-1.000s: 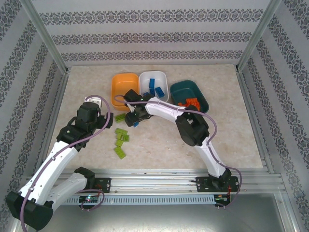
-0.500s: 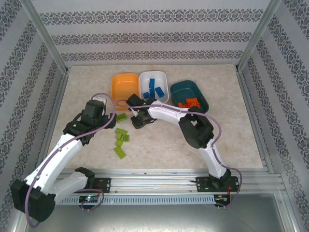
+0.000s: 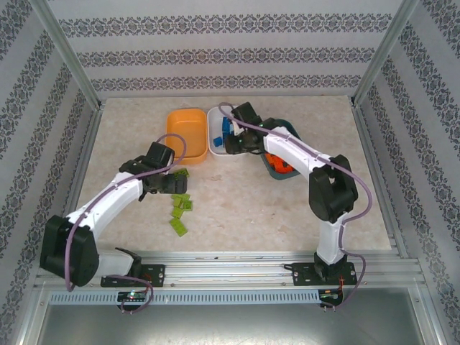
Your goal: Sort the legos into containers by color
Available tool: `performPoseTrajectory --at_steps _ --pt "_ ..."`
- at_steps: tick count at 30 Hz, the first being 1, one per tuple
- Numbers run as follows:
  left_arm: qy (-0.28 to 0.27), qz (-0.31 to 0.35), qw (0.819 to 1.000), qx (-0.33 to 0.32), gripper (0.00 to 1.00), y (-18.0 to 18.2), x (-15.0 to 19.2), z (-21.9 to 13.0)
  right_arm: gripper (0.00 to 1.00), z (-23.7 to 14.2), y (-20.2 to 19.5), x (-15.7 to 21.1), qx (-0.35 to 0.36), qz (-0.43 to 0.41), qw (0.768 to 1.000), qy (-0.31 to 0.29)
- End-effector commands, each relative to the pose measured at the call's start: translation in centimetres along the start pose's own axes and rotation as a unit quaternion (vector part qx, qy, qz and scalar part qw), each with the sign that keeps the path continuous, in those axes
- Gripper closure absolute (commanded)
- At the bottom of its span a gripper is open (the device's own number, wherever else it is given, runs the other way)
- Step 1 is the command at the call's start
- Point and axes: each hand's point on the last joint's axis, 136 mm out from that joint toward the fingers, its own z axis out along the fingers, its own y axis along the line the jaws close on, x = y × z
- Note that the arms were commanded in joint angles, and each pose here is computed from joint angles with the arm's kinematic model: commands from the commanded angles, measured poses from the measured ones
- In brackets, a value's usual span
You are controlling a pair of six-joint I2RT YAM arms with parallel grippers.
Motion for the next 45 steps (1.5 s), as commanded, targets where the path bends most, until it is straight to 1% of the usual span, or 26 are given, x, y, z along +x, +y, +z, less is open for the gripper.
performPoseTrajectory --at_steps 1,2,3,5,9,10,11,12,13,14,18,23,27,31,37,38,44,45 --pt "0.014 -0.049 0.999 0.008 0.0 -0.3 -0.2 1.2 0.7 2.1 -1.7 -1.3 0.0 0.029 1.0 0.003" --pt "0.013 -0.057 0.998 0.008 0.0 -0.5 -0.3 1.7 0.69 2.7 -2.3 -1.8 0.002 0.035 0.999 0.004" --pt "0.013 -0.066 0.998 0.007 0.0 -0.6 -0.5 2.2 0.65 3.3 -2.8 -2.1 0.002 0.039 0.999 0.006" --pt "0.011 -0.079 0.997 0.003 0.0 -0.6 -0.9 3.1 0.62 3.9 -3.5 -2.9 0.003 0.043 0.999 0.004" --pt "0.008 -0.097 0.995 0.001 0.0 -1.0 -2.1 4.6 0.56 3.9 -3.5 -3.8 -0.006 0.039 0.999 -0.007" --pt "0.008 -0.102 0.995 0.002 0.0 -1.1 -2.3 4.9 0.53 3.8 -3.5 -3.9 -0.01 0.039 0.999 -0.008" --pt "0.007 -0.105 0.994 0.004 0.0 -1.3 -2.6 5.3 0.47 3.8 -3.4 -3.8 -0.016 0.041 0.999 -0.006" --pt "0.009 -0.108 0.994 0.004 0.0 -1.4 -2.8 5.7 0.38 3.7 -3.3 -3.6 -0.019 0.042 0.999 -0.005" --pt "0.011 -0.109 0.994 0.004 0.0 -1.5 -2.9 6.0 0.34 3.5 -3.3 -3.4 -0.02 0.044 0.999 -0.003" --pt "0.012 -0.111 0.994 0.005 0.0 -1.7 -3.1 6.3 0.33 3.1 -3.4 -3.1 -0.019 0.045 0.999 -0.004" --pt "0.01 -0.114 0.993 0.0 0.0 -1.7 -3.8 7.2 0.33 1.0 -3.0 -1.2 -0.033 0.065 0.997 -0.021" --pt "0.009 -0.106 0.994 -0.018 0.02 -1.4 -4.4 8.3 0.32 -0.8 -1.6 2.1 -0.043 0.053 0.997 -0.019" --pt "0.0 -0.098 0.995 -0.026 0.09 -1.3 -5.6 9.0 0.32 -1.4 0.1 4.3 -0.061 0.042 0.997 -0.008" --pt "0.003 -0.096 0.995 -0.022 0.17 -1.7 -6.4 10.0 0.32 -1.7 1.9 5.3 -0.073 0.025 0.997 0.0" --pt "0.01 -0.091 0.995 -0.034 0.19 -1.2 -6.8 11.9 0.32 -3.0 3.4 6.9 -0.083 0.017 0.996 0.005" --pt "0.011 -0.092 0.995 -0.034 0.2 -1.1 -6.9 12.1 0.32 -3.2 3.6 7.2 -0.084 0.015 0.996 0.005" --pt "0.012 -0.095 0.995 -0.021 0.42 -1.4 -6.8 12.4 0.32 -3.1 3.8 9.4 -0.072 0.008 0.997 0.021" --pt "0.012 -0.096 0.995 -0.018 0.43 -1.5 -6.7 12.2 0.32 -3.1 3.8 9.6 -0.071 0.008 0.997 0.022"
